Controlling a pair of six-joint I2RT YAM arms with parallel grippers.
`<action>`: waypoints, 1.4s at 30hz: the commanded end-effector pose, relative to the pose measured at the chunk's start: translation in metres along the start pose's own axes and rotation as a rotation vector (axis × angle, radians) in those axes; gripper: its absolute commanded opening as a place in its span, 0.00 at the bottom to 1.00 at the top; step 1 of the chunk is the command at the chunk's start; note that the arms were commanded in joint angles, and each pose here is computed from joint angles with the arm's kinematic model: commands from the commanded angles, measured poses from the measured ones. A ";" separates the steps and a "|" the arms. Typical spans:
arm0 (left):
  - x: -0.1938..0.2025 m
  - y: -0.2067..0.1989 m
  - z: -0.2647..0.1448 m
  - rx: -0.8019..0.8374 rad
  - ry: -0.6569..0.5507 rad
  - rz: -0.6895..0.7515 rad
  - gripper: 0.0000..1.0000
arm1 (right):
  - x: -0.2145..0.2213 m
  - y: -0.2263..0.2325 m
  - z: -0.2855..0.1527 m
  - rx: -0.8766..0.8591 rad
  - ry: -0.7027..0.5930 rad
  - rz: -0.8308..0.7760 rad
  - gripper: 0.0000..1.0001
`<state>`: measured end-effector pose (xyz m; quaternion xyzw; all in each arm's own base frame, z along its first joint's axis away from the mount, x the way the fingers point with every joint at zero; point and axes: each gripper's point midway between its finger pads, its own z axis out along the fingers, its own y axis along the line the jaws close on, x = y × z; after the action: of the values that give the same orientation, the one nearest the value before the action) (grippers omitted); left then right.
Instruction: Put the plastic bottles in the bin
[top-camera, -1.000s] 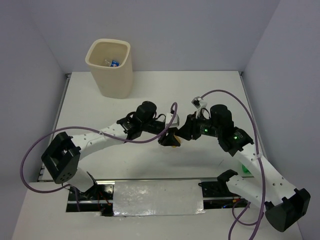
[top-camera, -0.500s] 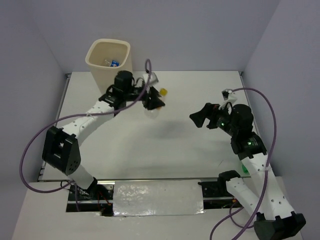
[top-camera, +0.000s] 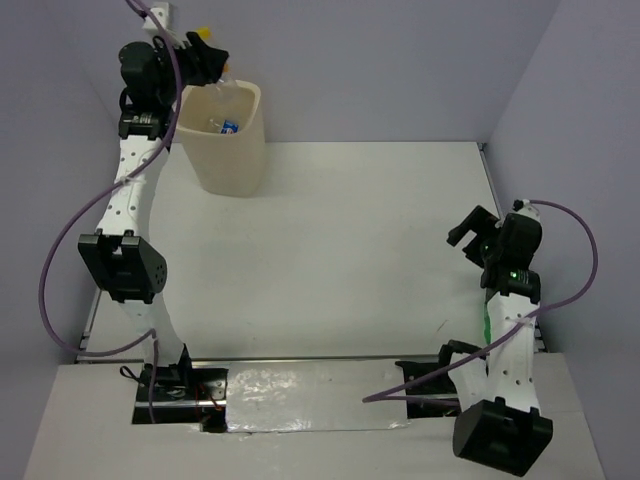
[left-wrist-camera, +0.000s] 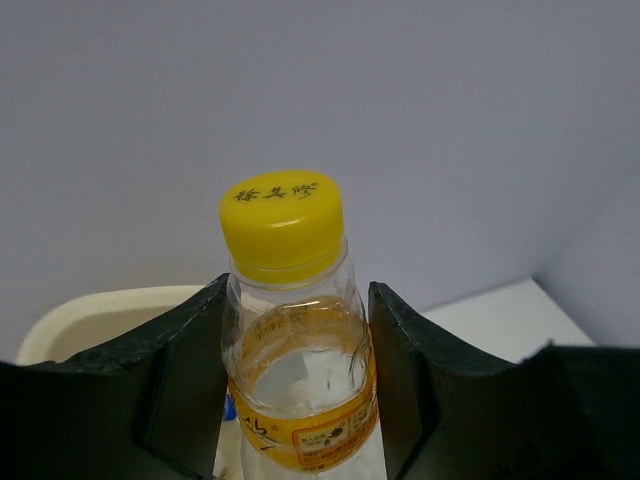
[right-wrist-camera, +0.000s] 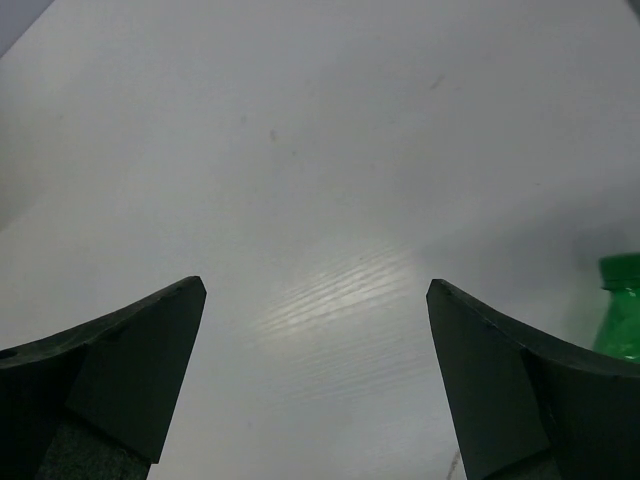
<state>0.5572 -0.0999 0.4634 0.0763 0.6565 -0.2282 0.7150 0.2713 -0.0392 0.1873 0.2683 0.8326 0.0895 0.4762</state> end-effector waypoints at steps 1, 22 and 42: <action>-0.017 0.062 0.010 -0.126 -0.101 -0.091 0.20 | -0.009 -0.035 0.000 0.134 -0.033 0.024 1.00; -0.006 0.104 0.017 -0.164 -0.124 -0.088 0.99 | -0.034 -0.117 -0.032 0.530 -0.139 -0.062 1.00; 0.089 -0.004 -0.095 0.054 0.143 -0.154 0.99 | 0.043 -0.166 0.018 0.649 0.463 -0.169 1.00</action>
<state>0.4692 -0.0834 0.3670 0.0376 0.7083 -0.2996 0.6381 0.2014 -0.1559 0.0689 0.3306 0.9133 -0.1699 0.1666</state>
